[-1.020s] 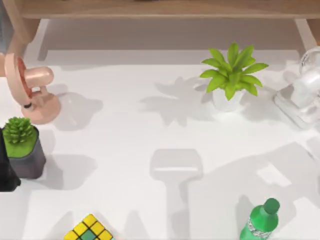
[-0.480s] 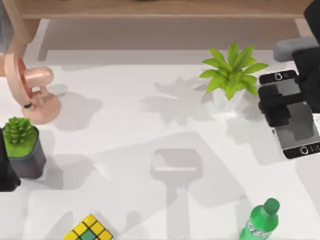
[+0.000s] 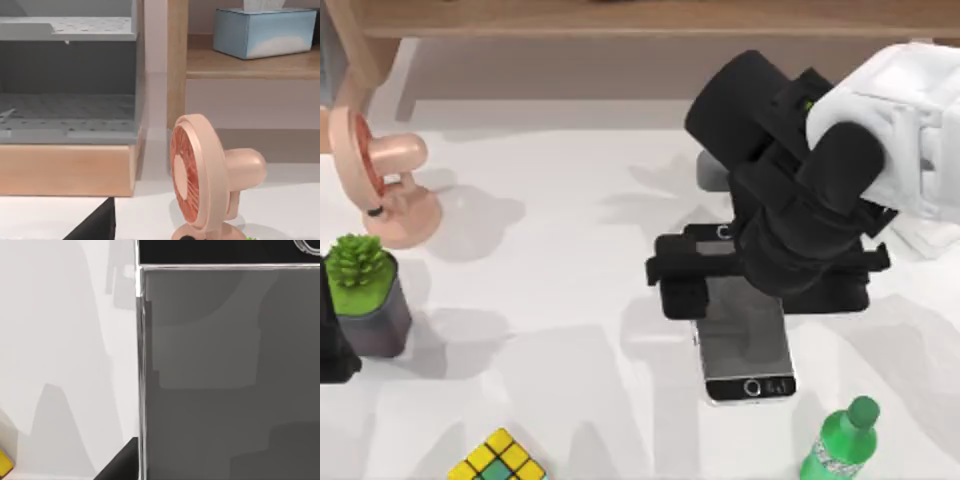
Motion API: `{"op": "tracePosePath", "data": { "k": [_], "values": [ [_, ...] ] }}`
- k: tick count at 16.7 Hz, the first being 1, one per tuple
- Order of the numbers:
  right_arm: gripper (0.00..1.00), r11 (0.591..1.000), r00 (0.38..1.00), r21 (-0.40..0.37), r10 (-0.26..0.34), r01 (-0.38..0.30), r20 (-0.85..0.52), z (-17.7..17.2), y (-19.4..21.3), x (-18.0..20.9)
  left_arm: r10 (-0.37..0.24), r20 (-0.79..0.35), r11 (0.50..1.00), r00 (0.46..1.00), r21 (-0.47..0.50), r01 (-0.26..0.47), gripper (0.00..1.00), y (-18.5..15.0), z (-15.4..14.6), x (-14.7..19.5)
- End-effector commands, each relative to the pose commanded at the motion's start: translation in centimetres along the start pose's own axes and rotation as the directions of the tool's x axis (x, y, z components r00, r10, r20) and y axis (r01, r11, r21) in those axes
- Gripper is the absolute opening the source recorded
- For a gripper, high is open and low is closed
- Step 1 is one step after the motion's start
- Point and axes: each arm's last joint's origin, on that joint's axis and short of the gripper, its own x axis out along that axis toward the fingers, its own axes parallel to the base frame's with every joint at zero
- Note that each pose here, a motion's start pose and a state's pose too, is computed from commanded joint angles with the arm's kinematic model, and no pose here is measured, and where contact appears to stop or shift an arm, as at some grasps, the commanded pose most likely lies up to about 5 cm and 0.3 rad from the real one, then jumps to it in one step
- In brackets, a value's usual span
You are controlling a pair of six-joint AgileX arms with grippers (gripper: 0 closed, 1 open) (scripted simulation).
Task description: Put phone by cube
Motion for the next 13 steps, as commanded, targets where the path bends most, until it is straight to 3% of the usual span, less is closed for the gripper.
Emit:
{"op": "tracePosePath", "data": {
  "k": [6,13],
  "values": [
    [0.0,0.994,0.99,0.08,-0.064,0.074,-0.122,-4.8,5.8,2.4,0.0,0.0,1.0,1.0,0.0,0.0,1.0,0.0,0.0,0.0],
    [0.0,0.979,0.971,0.114,-0.148,0.171,-0.188,-7.5,7.2,4.0,0.0,0.0,1.0,1.0,0.0,0.0,1.0,0.0,0.0,0.0]
  ]
}}
